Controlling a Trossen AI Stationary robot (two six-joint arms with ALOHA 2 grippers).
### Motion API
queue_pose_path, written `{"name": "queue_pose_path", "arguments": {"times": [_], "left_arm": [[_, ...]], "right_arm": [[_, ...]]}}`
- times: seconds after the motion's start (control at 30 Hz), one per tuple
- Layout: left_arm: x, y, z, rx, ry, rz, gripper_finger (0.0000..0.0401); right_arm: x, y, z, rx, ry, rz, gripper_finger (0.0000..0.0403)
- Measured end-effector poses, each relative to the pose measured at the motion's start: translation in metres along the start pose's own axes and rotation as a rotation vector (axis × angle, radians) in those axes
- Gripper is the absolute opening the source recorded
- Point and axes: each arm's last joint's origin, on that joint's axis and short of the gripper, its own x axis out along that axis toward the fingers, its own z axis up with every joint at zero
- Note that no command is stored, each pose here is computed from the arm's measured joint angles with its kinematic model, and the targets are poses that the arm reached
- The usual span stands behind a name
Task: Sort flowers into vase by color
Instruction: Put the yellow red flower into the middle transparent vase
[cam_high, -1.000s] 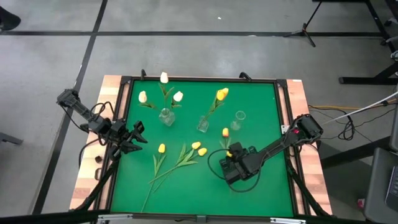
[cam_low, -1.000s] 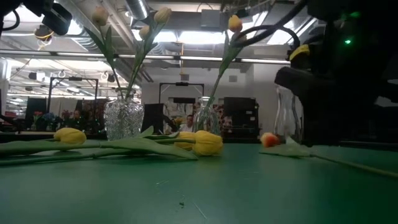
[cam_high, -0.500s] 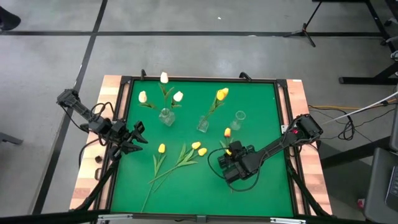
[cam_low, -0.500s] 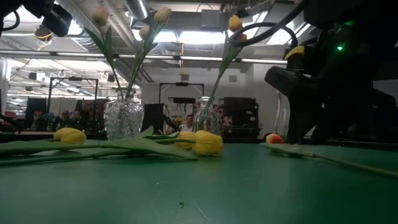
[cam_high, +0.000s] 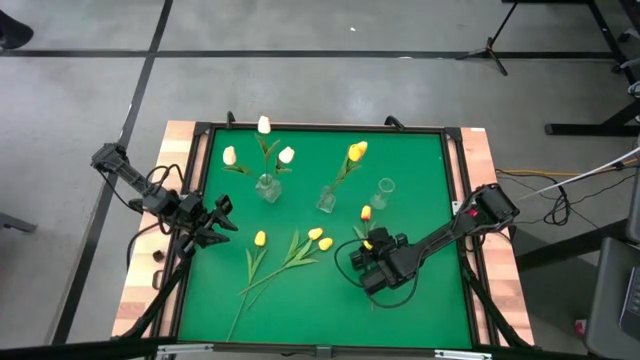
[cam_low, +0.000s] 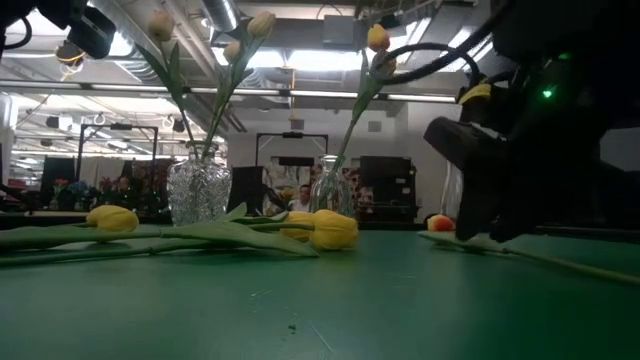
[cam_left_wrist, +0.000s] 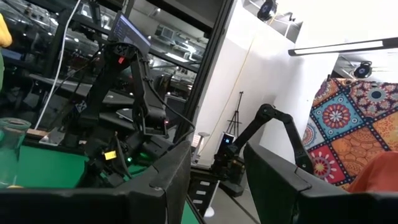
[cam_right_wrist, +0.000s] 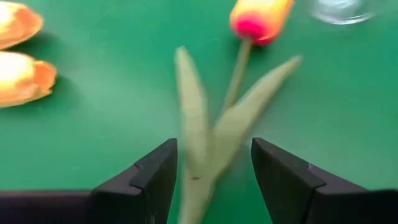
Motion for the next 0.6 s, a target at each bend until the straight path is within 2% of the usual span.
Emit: {"name": "queue_pose_path", "arguments": {"times": [0.37,0.47,0.6], "left_arm": [[0.0,0.001,0.0,-0.001,-0.008,0.026,0.0147],[0.0,0.001,0.0,0.0,-0.008,0.028,0.0147],[0.0,0.001,0.0,0.0,-0.008,0.03,0.0147]], "right_arm": [[0.013,0.003,-0.008,-0.027,0.007,-0.035,0.0195],[0.009,0.006,-0.006,-0.016,0.013,-0.062,0.0152],[0.008,0.007,0.0,-0.023,0.057,-0.108,0.0061]]}}
